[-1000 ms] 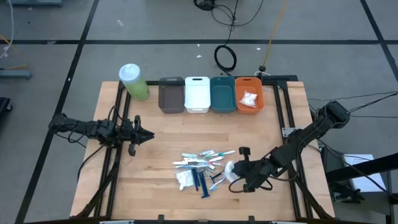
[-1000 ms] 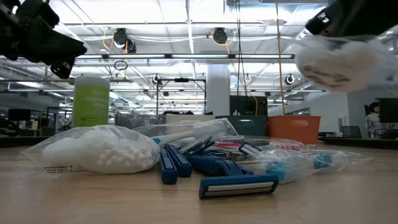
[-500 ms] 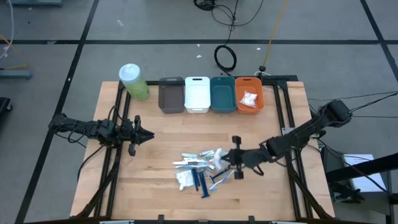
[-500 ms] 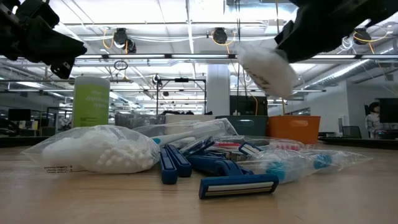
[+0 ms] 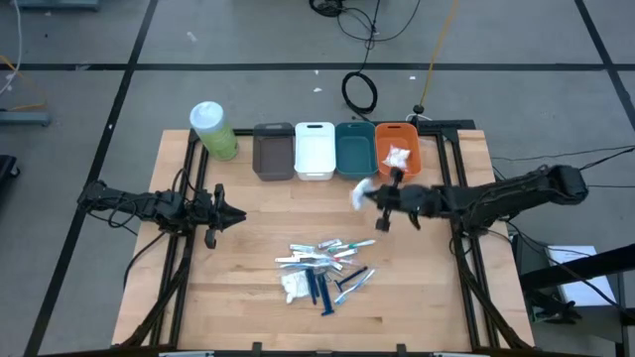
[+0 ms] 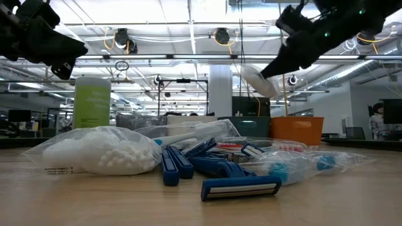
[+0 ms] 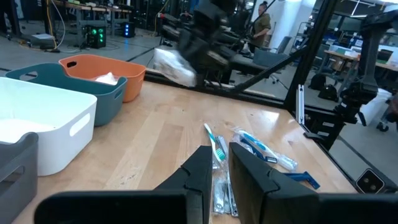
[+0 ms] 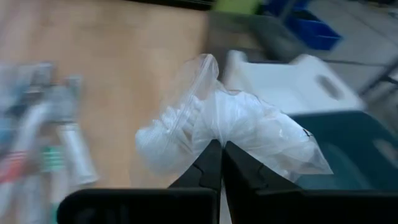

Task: Pick & Place Travel size toiletries
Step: Put the white cotton pack into the orange bin

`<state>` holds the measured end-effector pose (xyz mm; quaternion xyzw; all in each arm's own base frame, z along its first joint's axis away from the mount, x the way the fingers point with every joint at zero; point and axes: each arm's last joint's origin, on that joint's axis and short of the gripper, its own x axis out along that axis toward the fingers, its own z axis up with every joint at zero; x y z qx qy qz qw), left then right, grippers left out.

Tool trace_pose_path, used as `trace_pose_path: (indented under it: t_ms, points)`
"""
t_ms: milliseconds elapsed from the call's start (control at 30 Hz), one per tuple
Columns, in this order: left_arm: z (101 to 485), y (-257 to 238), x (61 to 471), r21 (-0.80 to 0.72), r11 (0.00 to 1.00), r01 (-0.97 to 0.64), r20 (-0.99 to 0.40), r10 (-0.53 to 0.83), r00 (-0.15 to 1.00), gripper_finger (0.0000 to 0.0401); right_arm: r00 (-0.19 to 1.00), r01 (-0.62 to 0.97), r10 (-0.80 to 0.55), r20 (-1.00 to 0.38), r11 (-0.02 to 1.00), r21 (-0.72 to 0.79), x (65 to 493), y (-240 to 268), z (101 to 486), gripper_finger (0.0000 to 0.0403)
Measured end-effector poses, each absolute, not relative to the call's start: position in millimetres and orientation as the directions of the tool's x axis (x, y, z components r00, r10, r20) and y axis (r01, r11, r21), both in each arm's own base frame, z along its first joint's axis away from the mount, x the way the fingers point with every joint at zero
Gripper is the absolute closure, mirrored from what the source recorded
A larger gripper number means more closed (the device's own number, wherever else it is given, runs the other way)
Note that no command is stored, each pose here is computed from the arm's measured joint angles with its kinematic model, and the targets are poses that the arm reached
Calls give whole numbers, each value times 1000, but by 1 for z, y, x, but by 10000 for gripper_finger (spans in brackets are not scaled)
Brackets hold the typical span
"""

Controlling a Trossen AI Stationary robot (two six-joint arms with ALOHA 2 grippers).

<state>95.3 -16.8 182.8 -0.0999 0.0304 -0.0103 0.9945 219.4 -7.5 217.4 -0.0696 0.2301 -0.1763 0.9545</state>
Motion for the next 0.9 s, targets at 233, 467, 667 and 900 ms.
trace_pose_path:
  t_ms: [233, 467, 667, 900]
  points:
    - [183, -17, 95, -199, 980, 15, -59, -27, 998, 350, 732, 516, -553, -398, 832, -207, 198, -55, 213, 403]
    - [183, -17, 95, -199, 980, 14, -58, -27, 998, 350, 608, 671, -685, -401, 714, -203, 185, -93, 210, 403]
    - [183, -17, 95, -199, 980, 15, -58, -27, 998, 350, 499, 774, -772, -393, 601, -199, 171, -122, 209, 403]
    - [183, -17, 95, -199, 980, 15, -59, -27, 998, 350, 473, 800, -745, -470, 587, -125, 160, -156, 195, 403]
